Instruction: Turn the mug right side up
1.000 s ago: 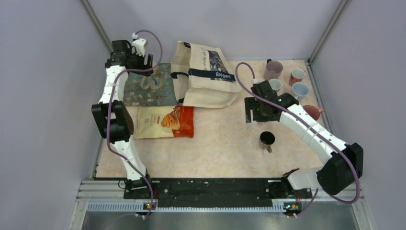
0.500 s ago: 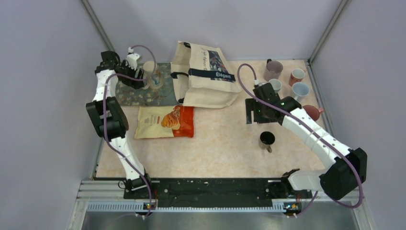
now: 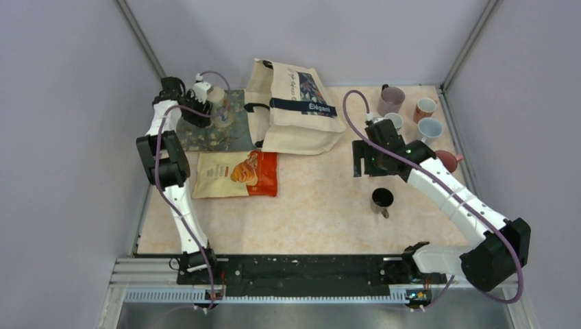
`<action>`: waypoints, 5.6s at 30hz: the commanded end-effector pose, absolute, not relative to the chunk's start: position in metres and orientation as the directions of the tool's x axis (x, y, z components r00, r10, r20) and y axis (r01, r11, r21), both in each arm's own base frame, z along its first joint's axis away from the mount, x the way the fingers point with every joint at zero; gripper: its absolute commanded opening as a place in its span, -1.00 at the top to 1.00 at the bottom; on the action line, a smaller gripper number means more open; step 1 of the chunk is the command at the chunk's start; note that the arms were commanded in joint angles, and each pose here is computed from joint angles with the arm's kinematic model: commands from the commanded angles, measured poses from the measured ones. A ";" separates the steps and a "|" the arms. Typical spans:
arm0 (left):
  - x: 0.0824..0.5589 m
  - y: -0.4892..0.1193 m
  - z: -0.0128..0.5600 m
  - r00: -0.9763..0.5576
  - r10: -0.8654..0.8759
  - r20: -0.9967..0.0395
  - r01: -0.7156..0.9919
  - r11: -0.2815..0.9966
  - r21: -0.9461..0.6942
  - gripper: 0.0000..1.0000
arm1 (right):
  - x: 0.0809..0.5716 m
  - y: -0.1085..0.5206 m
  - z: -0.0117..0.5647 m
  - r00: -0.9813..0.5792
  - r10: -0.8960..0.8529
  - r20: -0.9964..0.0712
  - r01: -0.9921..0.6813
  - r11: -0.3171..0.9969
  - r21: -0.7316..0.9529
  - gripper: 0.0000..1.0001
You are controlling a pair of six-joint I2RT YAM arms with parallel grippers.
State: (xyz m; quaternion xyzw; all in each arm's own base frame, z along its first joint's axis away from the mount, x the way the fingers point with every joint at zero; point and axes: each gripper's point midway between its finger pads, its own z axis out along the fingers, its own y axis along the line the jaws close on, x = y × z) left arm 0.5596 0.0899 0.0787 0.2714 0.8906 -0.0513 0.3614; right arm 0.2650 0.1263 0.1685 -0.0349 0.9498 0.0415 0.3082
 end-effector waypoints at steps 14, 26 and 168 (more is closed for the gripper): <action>0.519 0.064 0.153 -0.650 0.021 -0.760 0.285 0.934 -0.217 1.00 | 0.285 0.171 0.234 -0.675 0.067 -0.735 -0.204 0.940 0.273 -0.52; 0.430 0.006 0.195 -0.696 -0.322 -0.641 0.232 0.744 -0.626 1.00 | 0.295 0.365 0.270 -0.554 0.120 -0.824 -0.611 0.614 0.500 -0.52; 0.337 0.072 0.192 -0.312 -0.001 -0.950 -0.086 0.996 0.027 -0.98 | 0.354 0.097 0.246 -0.236 -0.147 -0.960 -0.195 0.976 -0.101 -0.59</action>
